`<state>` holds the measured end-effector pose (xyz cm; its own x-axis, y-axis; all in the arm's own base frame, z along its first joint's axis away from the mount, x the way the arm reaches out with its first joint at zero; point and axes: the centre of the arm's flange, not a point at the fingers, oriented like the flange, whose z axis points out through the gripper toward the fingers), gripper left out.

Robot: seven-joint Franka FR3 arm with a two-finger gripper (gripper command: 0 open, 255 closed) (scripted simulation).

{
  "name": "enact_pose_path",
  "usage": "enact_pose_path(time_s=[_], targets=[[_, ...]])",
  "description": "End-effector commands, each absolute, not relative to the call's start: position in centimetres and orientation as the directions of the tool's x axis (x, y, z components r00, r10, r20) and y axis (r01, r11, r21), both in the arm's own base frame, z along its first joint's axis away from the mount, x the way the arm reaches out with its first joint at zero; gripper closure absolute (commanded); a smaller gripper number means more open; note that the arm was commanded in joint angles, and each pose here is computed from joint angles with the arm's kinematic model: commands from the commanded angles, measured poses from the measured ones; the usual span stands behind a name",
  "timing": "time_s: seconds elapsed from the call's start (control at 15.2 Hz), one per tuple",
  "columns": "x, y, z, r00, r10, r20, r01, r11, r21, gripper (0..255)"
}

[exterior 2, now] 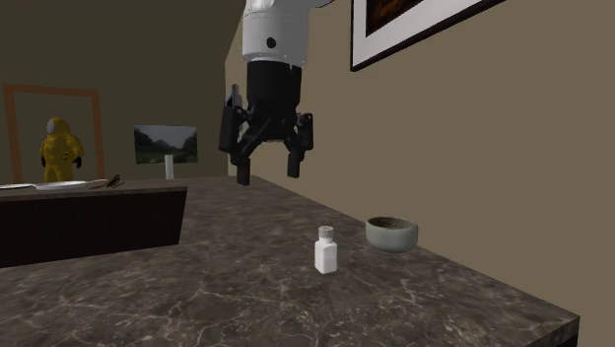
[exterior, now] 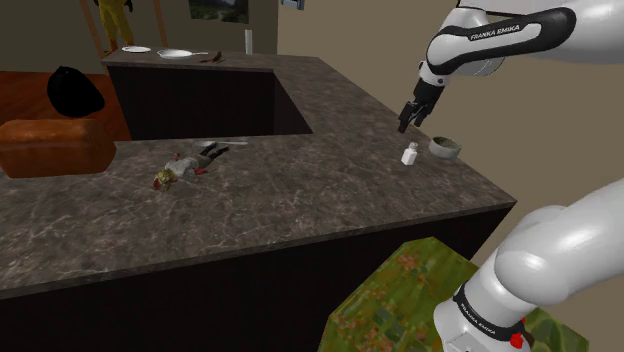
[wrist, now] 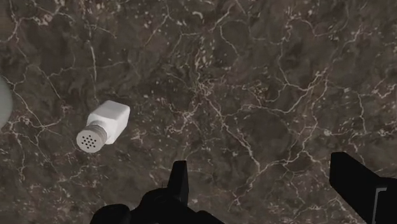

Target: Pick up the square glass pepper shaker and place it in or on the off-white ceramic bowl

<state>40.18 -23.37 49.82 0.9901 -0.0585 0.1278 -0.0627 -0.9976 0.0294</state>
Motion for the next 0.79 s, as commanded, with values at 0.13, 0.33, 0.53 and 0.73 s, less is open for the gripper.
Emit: enact_pose_path(time_s=[0.13,0.33,0.53,0.73], targets=[[41.6,-27.6,47.0,0.989,-0.083,0.119,-0.087,-0.996,0.031,0],[42.5,-30.9,44.9,0.989,-0.102,0.112,-0.106,-0.994,0.032,0],[43.4,-34.1,42.8,0.987,-0.120,0.105,-0.124,-0.992,0.032,0],[44.1,-37.4,40.7,0.986,-0.139,0.098,-0.142,-0.989,0.033,0]])
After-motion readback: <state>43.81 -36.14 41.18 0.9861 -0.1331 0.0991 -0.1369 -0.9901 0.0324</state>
